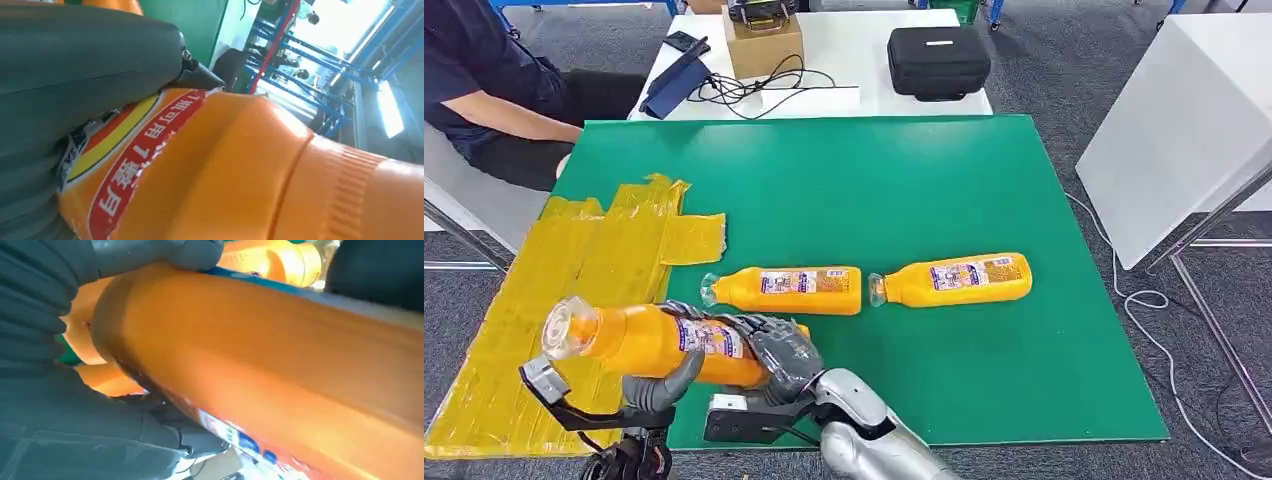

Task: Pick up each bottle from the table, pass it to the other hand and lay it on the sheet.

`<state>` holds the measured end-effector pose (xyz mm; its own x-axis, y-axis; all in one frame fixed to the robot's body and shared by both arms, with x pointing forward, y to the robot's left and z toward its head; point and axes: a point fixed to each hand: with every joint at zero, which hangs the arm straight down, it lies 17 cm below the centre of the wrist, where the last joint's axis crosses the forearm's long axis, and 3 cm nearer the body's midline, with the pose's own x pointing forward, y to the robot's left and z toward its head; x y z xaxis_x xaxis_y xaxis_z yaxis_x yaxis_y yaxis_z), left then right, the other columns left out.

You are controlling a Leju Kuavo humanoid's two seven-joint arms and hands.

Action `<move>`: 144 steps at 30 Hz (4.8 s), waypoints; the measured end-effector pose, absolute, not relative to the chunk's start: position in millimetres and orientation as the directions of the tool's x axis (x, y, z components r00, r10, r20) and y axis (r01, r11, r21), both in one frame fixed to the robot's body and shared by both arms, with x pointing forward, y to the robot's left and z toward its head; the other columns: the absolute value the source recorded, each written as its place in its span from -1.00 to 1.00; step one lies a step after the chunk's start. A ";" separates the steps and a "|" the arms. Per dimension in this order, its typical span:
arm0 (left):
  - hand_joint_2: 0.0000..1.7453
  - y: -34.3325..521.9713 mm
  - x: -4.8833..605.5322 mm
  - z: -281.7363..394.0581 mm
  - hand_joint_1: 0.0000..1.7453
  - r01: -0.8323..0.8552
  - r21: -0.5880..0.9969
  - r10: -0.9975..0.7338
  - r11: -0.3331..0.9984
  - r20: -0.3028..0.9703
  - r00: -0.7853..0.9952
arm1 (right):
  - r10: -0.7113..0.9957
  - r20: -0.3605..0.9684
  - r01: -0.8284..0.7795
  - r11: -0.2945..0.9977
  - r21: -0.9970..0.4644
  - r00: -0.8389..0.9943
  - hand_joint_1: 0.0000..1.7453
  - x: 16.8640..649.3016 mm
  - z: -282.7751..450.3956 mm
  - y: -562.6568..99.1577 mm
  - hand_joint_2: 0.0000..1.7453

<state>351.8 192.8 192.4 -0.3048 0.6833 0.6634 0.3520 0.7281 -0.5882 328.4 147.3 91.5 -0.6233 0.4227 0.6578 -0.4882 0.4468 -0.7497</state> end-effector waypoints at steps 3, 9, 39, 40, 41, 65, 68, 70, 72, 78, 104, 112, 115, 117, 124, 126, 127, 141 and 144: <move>1.00 195.0 355.2 192.1 1.00 0.332 -0.568 0.656 0.753 0.683 -0.320 | 0.410 0.688 -0.512 0.465 -0.722 -0.598 -1.00 320.7 85.4 139.5 -1.00; 1.00 222.8 375.3 211.1 1.00 0.076 -0.232 0.236 0.970 0.809 -0.538 | 0.332 0.768 -0.549 0.550 -0.629 -0.547 -1.00 307.0 101.7 115.5 -1.00; 1.00 290.2 507.7 219.1 1.00 -0.584 0.812 -0.988 0.016 -0.077 -0.133 | 0.188 0.774 -0.467 0.704 -0.536 -0.605 -1.00 359.9 184.0 36.7 -1.00; 1.00 292.5 515.0 211.3 1.00 -0.561 0.828 -0.992 0.007 -0.065 -0.109 | 0.187 0.773 -0.470 0.699 -0.539 -0.607 -1.00 359.3 183.7 37.2 -1.00; 1.00 292.7 520.2 203.6 1.00 -0.541 0.841 -0.994 -0.002 -0.061 -0.092 | 0.184 0.773 -0.474 0.696 -0.539 -0.607 -1.00 358.4 183.5 38.0 -1.00; -1.00 320.3 523.3 28.1 -1.00 -0.061 0.997 -0.999 -0.043 -0.044 -0.017 | 0.212 0.757 -0.510 0.625 -0.591 -0.618 -1.00 344.6 168.0 48.6 -1.00; -1.00 325.2 524.7 24.5 -1.00 -0.036 0.999 -1.000 -0.017 -0.017 0.000 | 0.211 0.754 -0.513 0.618 -0.596 -0.621 -1.00 342.7 166.8 49.7 -1.00; -1.00 327.5 524.6 23.2 -1.00 -0.030 1.000 -1.000 -0.008 -0.007 0.006 | 0.212 0.755 -0.515 0.615 -0.597 -0.621 -1.00 341.5 165.4 50.1 -1.00; -1.00 330.5 524.3 22.9 -1.00 -0.031 0.999 -1.000 0.014 0.014 0.018 | 0.216 0.752 -0.518 0.606 -0.604 -0.623 -1.00 339.5 163.0 51.1 -1.00; -1.00 341.4 522.5 27.7 -1.00 -0.070 0.990 -0.991 0.125 0.128 0.042 | 0.217 0.744 -0.527 0.584 -0.618 -0.632 -1.00 332.9 161.1 59.6 -1.00; -1.00 331.8 516.6 267.8 -1.00 -0.530 0.224 -0.503 0.818 0.726 -0.470 | 0.602 0.559 -0.437 0.353 -0.827 -0.571 -1.00 360.3 100.8 114.5 1.00; -1.00 317.1 513.9 285.3 -1.00 -0.513 0.183 -0.472 0.839 0.712 -0.519 | 0.652 0.510 -0.488 0.237 -0.840 -0.561 -1.00 338.4 70.1 123.8 1.00; -1.00 314.4 516.9 291.6 -1.00 -0.508 0.178 -0.467 0.843 0.711 -0.526 | 0.665 0.496 -0.502 0.205 -0.840 -0.558 -1.00 334.8 66.5 131.4 1.00; -1.00 312.5 518.3 295.7 -1.00 -0.505 0.175 -0.465 0.845 0.707 -0.533 | 0.667 0.492 -0.505 0.196 -0.840 -0.559 -1.00 333.5 66.4 135.3 1.00; -1.00 301.6 520.1 299.7 -1.00 -0.479 0.167 -0.443 0.862 0.706 -0.552 | 0.731 0.432 -0.496 0.148 -0.856 -0.528 -1.00 346.2 47.3 133.1 1.00; -1.00 299.6 520.2 299.8 -1.00 -0.476 0.165 -0.440 0.864 0.707 -0.554 | 0.740 0.423 -0.499 0.136 -0.856 -0.524 -1.00 347.6 42.0 132.2 1.00; -1.00 298.8 520.2 299.9 -1.00 -0.474 0.164 -0.439 0.865 0.707 -0.555 | 0.742 0.420 -0.500 0.132 -0.856 -0.522 -1.00 348.1 40.4 131.9 1.00; -1.00 265.4 515.2 318.2 -1.00 -0.395 0.114 -0.360 0.912 0.686 -0.632 | 0.866 0.350 -0.552 0.107 -0.827 -0.356 1.00 383.0 -5.0 84.8 1.00; -1.00 261.1 512.9 322.7 -1.00 -0.383 0.096 -0.343 0.919 0.678 -0.650 | 0.864 0.352 -0.579 0.088 -0.810 -0.361 1.00 381.8 -10.6 85.1 1.00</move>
<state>512.9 261.1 322.7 -0.6500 -0.3426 0.6783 -0.3835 0.9185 0.0964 381.8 85.1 -10.6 -0.3608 0.8637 0.3520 -0.5795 0.0881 -0.8102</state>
